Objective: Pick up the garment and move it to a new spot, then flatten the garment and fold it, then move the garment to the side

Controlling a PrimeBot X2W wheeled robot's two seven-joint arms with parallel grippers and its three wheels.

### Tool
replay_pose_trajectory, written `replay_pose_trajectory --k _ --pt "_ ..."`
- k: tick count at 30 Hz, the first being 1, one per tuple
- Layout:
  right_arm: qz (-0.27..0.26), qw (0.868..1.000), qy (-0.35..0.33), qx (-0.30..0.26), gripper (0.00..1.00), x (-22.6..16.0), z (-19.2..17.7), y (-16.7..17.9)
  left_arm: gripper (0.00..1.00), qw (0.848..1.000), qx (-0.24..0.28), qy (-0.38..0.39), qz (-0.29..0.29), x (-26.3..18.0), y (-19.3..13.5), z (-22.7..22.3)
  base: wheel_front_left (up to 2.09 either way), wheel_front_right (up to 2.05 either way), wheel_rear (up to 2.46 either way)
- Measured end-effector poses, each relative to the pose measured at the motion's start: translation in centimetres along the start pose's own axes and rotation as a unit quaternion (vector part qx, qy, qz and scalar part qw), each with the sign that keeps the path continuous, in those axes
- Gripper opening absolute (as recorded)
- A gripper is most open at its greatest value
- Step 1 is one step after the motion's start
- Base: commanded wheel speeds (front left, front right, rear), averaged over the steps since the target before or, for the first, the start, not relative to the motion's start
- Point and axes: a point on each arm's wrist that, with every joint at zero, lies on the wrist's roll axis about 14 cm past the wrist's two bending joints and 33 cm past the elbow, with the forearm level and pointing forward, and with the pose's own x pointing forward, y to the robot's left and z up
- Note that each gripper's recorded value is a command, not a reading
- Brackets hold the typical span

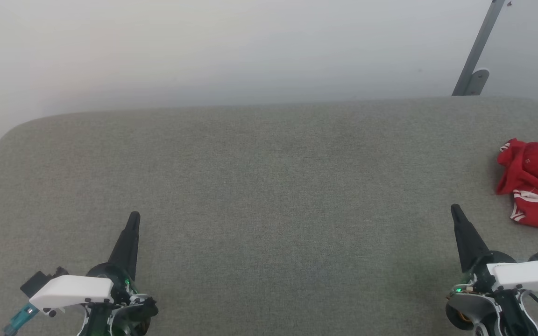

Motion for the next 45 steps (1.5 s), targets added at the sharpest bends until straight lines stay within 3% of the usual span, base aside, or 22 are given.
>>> replay_pose_trajectory --k 45 --pt "0.001 1.0 0.0 0.0 0.0 0.02 0.0 0.04 0.0 1.0 0.0 0.0 0.0 0.0 0.0 -0.02 0.0 0.0 0.0"
